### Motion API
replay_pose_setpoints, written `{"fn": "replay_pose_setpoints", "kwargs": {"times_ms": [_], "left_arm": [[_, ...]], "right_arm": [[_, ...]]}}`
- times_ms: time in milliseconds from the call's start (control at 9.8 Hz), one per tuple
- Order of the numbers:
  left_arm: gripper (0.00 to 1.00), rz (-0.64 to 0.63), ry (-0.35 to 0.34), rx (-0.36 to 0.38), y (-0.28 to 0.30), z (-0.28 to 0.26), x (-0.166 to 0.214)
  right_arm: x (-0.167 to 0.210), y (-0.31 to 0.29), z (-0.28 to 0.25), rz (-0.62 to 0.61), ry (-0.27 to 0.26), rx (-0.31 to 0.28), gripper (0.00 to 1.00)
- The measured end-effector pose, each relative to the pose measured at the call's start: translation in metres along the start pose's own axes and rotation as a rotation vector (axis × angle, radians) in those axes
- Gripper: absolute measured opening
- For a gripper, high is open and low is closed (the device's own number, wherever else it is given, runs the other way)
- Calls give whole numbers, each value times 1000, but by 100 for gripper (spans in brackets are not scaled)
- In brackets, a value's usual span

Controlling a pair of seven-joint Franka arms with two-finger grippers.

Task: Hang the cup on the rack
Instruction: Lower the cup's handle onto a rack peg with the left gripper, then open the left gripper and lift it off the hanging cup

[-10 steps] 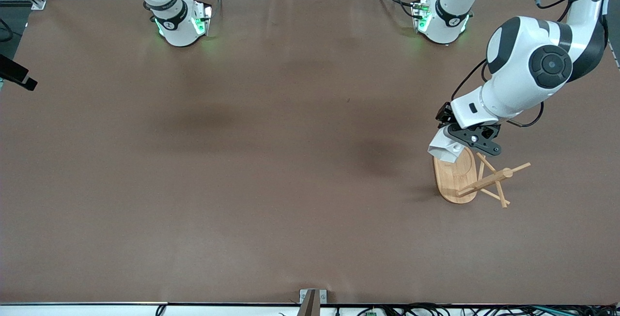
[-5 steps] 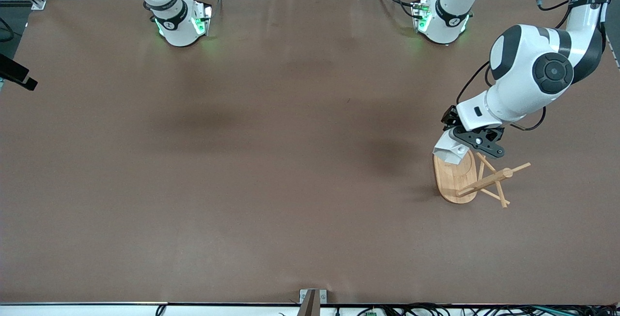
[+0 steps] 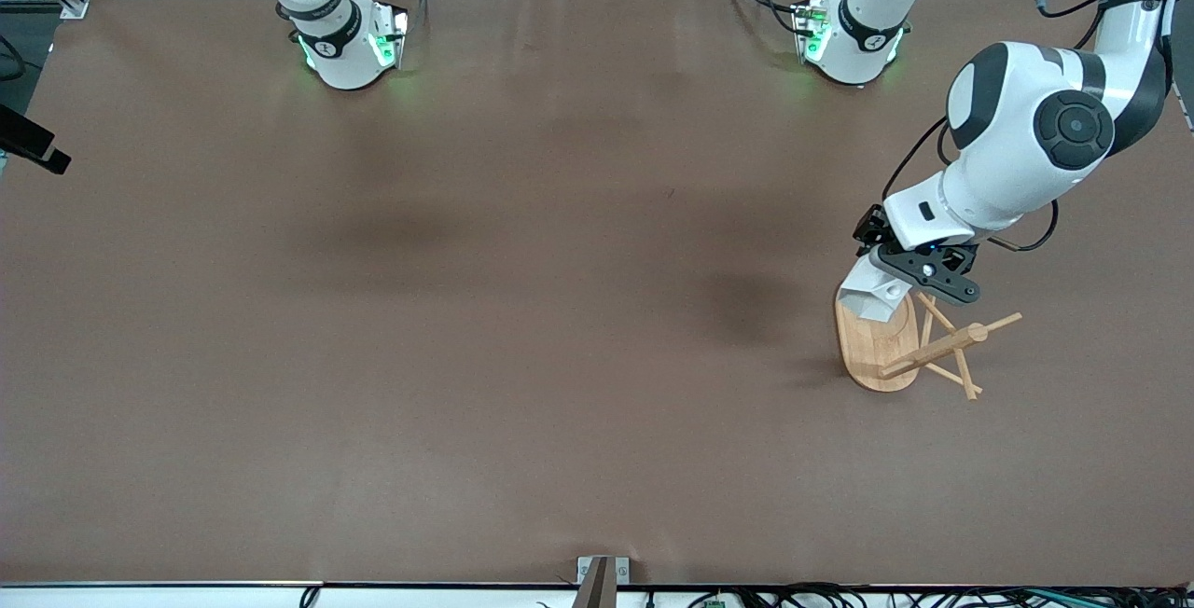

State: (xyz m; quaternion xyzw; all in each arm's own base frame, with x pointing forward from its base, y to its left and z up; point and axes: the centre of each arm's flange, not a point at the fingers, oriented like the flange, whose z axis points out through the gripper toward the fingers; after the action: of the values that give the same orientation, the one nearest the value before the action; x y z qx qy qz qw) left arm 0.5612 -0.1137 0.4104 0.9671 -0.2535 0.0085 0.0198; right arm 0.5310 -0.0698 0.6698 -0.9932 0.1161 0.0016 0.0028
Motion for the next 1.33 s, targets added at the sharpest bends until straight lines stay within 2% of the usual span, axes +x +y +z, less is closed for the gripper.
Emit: {"fn": "replay_pose_setpoints", "kwargs": {"times_ms": [1327], "left_arm": [[76,-82,27,-26,-39,21,-2]], "right_arm": [[1,1,2,-48,-3,-2,100]]}}
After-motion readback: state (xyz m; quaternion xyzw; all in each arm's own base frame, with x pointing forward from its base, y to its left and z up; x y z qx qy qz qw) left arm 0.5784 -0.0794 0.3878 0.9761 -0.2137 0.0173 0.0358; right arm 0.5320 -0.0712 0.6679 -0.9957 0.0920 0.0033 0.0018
